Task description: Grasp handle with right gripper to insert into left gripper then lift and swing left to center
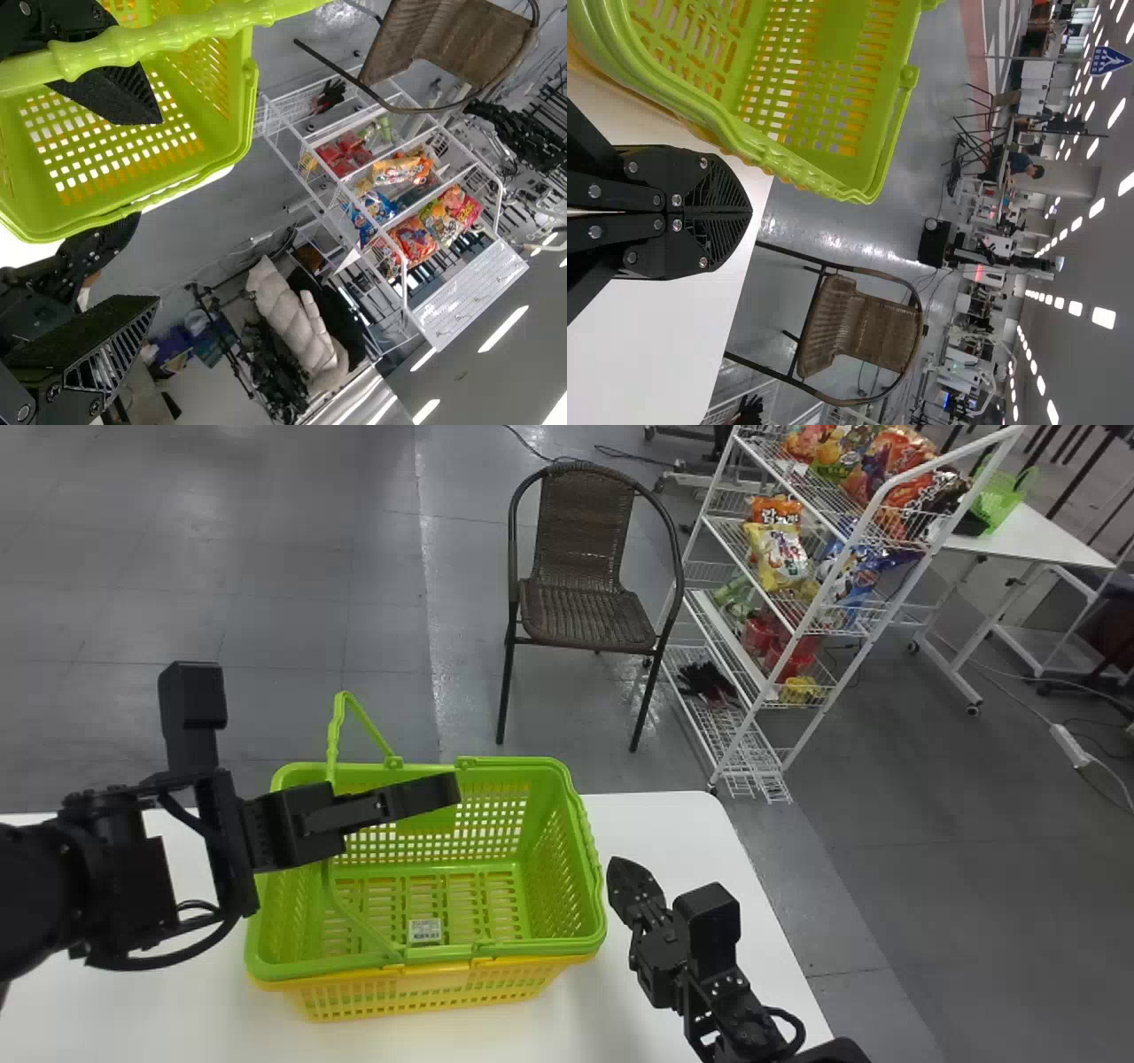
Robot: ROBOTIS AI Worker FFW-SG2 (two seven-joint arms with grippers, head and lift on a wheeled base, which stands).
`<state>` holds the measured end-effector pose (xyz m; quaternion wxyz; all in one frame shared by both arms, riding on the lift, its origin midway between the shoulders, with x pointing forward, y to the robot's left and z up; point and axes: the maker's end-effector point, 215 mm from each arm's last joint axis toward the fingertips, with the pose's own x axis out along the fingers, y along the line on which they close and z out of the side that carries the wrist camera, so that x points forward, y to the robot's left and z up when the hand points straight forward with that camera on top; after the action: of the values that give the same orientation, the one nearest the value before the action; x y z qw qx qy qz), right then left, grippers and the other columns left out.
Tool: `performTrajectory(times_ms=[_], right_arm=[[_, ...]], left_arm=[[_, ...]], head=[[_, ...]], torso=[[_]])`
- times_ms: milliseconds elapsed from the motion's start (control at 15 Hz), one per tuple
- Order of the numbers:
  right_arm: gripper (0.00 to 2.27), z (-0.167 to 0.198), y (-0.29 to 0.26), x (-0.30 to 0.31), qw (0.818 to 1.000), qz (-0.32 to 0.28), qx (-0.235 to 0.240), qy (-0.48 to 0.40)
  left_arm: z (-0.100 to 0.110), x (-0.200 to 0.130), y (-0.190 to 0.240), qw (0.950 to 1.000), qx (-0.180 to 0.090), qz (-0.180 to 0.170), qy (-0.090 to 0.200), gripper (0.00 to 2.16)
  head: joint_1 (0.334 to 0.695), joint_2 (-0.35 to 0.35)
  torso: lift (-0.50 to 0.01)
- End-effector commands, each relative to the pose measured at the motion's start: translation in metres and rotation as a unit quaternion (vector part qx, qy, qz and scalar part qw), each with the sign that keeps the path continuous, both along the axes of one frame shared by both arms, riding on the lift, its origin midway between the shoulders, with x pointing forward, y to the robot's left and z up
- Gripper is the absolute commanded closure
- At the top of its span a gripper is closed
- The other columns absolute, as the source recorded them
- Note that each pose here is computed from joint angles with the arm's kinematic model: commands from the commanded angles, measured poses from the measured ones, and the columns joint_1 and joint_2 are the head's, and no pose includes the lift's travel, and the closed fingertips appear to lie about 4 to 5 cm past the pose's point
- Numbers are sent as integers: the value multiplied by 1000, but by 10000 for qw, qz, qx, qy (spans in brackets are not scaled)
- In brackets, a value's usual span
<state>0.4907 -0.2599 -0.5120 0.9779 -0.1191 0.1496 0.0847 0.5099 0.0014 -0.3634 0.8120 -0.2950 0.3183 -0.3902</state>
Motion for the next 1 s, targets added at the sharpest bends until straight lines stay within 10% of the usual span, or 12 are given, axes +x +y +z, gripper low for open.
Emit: performTrajectory(times_ms=[0, 933], right_arm=[[2182, 4, 1, 2, 10000, -6, 50, -31], [2179, 4, -7, 4, 9998, -120, 147, 11]], left_arm=[[0, -1, 0, 10000, -11, -5, 7, 90], [-4, -5, 2, 9999, -88, 15, 69, 90]], head=[[695, -280], [695, -284]], torso=[[0], [0]])
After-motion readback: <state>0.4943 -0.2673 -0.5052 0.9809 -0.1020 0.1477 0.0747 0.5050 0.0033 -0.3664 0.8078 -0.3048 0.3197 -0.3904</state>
